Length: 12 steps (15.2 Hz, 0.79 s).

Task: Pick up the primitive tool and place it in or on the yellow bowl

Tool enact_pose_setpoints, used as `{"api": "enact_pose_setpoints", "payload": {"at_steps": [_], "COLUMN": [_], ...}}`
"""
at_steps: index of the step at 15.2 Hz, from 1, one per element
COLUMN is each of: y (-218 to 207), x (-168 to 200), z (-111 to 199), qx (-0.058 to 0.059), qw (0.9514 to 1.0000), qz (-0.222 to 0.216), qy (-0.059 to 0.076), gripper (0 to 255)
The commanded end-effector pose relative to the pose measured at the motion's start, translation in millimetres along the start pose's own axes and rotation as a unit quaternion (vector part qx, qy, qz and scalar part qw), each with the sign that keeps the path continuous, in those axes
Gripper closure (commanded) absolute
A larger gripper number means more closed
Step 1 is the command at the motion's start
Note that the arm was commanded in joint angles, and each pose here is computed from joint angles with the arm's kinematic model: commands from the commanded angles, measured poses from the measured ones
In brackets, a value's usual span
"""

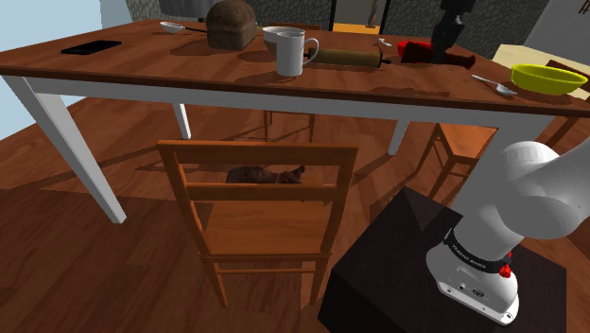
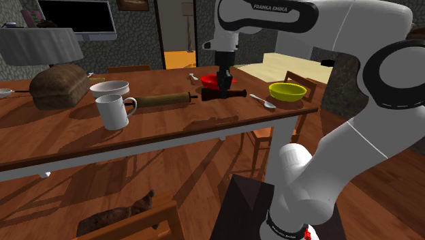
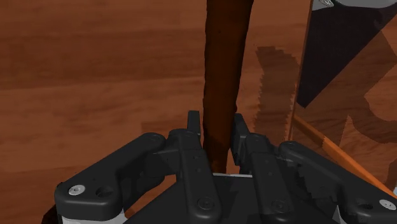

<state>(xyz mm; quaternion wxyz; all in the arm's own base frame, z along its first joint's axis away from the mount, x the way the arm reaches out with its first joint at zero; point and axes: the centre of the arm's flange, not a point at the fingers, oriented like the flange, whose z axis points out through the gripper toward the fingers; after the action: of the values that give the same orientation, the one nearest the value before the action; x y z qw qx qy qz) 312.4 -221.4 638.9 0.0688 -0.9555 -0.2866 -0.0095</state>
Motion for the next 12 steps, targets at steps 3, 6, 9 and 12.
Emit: {"api": "enact_pose_setpoints", "payload": {"at_steps": [3, 6, 9, 12], "y": [-3.0, -5.0, -7.0, -9.0], "x": [1.2, 2.2, 3.1, 4.0], "z": [-20.2, -35.8, -51.5, -67.2], "qx": [0.0, 0.0, 0.0, 0.0], "qw": [1.0, 1.0, 1.0, 1.0], "qz": [0.0, 0.0, 0.0, 0.0], "qy": [0.0, 0.0, 0.0, 0.0], "gripper": [255, 255, 255, 255]}}
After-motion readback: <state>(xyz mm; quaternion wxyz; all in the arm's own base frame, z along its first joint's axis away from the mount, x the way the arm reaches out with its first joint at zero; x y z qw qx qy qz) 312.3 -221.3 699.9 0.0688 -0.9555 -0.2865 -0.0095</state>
